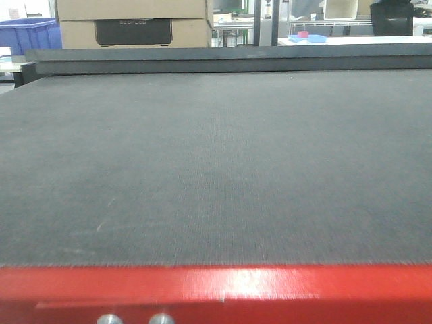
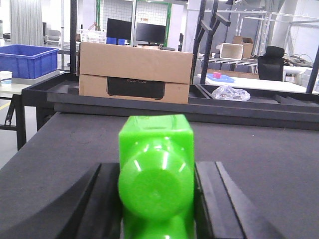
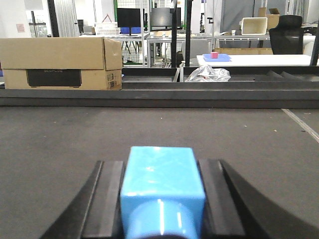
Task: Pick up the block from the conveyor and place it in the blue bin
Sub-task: 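Drive the base to the shelf of blue bins holding both blocks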
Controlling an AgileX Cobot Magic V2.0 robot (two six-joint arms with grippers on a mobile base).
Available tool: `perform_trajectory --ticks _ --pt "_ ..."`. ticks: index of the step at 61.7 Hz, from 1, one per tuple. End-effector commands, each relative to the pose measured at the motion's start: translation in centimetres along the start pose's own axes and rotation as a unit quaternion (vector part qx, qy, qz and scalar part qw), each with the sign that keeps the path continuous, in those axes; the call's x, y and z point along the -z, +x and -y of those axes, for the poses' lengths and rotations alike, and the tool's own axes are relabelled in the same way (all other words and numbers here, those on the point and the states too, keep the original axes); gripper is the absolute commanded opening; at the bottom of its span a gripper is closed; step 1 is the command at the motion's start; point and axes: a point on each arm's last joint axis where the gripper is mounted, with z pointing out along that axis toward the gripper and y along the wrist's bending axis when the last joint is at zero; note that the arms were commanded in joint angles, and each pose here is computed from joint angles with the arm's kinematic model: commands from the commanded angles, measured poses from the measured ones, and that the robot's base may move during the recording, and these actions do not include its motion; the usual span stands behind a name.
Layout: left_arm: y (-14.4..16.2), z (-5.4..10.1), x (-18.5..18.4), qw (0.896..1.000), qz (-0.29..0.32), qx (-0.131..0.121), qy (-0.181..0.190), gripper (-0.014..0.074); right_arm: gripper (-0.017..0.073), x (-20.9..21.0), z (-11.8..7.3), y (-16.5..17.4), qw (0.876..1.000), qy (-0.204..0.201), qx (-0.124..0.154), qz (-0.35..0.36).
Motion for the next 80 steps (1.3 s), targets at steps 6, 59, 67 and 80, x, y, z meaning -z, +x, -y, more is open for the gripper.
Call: perform_trajectory --ticks 6,59,67,80 --pt "-0.2 0.0 0.1 1.0 0.012 0.004 0.002 -0.0111 -0.0167 0.1 0.0 -0.2 1.0 0.0 0.002 0.013" --pt "-0.8 0.1 2.2 0.998 0.06 0.002 0.004 -0.0111 -0.0167 0.1 0.0 -0.2 1.0 0.0 0.002 0.013" --pt "-0.8 0.1 2.2 0.998 0.06 0.002 0.004 -0.0111 -0.0167 0.1 0.0 -0.2 1.0 0.0 0.002 0.013" --pt "-0.8 0.1 2.2 0.998 0.06 0.002 0.004 -0.0111 -0.0167 0.1 0.0 -0.2 1.0 0.0 0.002 0.013"
